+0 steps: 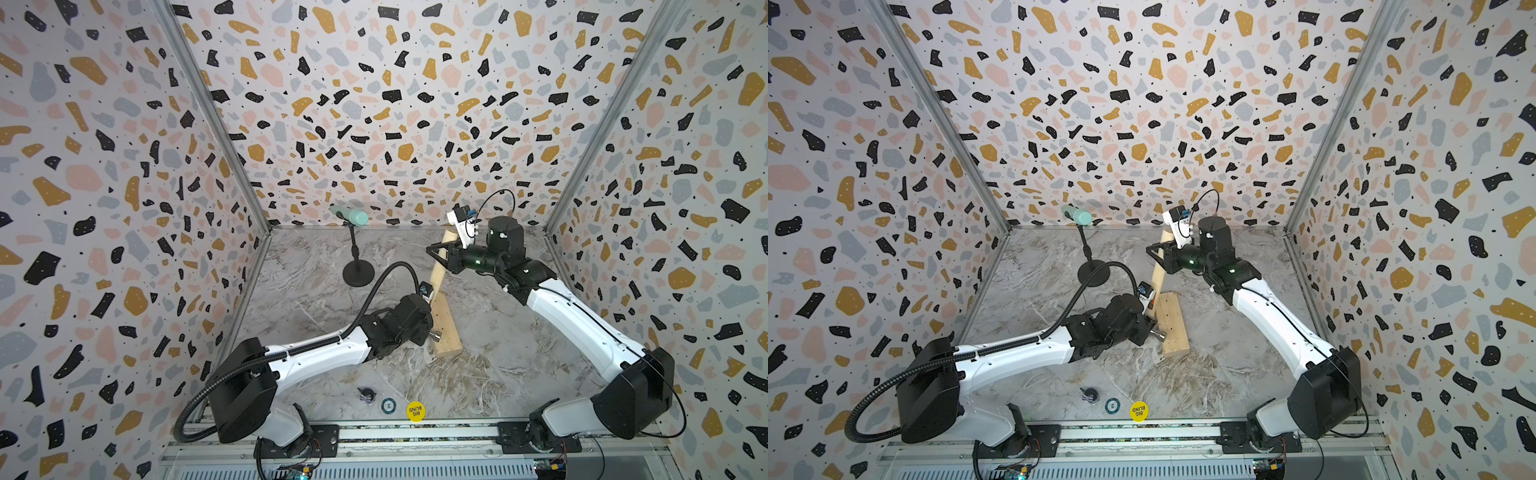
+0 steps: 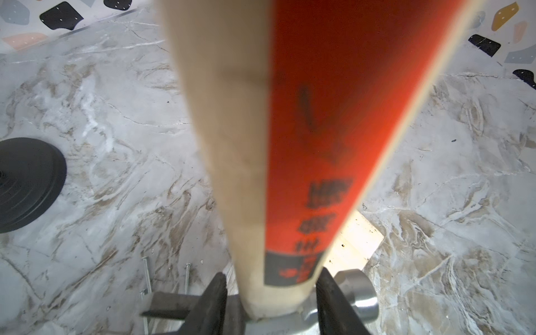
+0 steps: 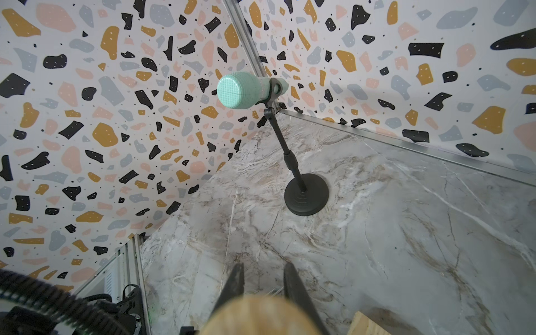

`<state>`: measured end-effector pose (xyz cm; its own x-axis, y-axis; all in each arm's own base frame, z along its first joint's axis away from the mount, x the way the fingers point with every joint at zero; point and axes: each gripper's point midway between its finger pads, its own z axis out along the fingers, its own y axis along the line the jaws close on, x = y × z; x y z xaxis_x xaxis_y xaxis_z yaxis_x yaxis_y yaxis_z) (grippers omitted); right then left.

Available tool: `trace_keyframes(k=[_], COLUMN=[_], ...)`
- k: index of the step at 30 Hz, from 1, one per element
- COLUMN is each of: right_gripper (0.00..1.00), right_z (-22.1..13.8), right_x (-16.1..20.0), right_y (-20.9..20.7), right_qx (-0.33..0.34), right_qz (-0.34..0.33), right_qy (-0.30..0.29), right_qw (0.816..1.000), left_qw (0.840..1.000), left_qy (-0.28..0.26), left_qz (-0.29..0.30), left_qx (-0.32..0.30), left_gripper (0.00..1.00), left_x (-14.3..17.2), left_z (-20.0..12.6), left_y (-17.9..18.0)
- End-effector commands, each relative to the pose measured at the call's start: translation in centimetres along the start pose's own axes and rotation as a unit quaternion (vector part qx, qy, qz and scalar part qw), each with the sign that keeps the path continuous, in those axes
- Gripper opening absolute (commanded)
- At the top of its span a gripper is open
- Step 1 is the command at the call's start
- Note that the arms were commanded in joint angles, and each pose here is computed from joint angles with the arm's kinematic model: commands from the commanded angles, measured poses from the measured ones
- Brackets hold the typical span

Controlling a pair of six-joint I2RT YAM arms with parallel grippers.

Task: Use a claw hammer to pull out a nail
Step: Place the hammer at the center of the board.

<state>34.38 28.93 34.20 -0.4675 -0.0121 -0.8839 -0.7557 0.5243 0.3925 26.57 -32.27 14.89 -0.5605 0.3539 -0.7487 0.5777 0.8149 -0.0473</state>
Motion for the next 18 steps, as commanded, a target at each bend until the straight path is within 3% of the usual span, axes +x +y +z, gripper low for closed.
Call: trace_keyframes(k=[1,18], right_gripper=[0.00,0.00], right_z=[-2.19,-2.22], right_x=[-5.53,-5.42], right_y=[3.98,4.01], right_qx=[-0.047,-0.058], right_qz=[-0.028,-0.023], right_qy=[-0.070,-0.065], right_qw=[0.996,0.996], left_qw=[1.000,1.000], left_qy=[-0.006,-0.022], left_qz=[-0.005,-0.008], left_qx=[-0.009,-0.010], left_gripper=[0.45,0.46], left_x=[-0.80,-0.82], left_z=[0.03,0.20], left_y=[-0.06,0.08])
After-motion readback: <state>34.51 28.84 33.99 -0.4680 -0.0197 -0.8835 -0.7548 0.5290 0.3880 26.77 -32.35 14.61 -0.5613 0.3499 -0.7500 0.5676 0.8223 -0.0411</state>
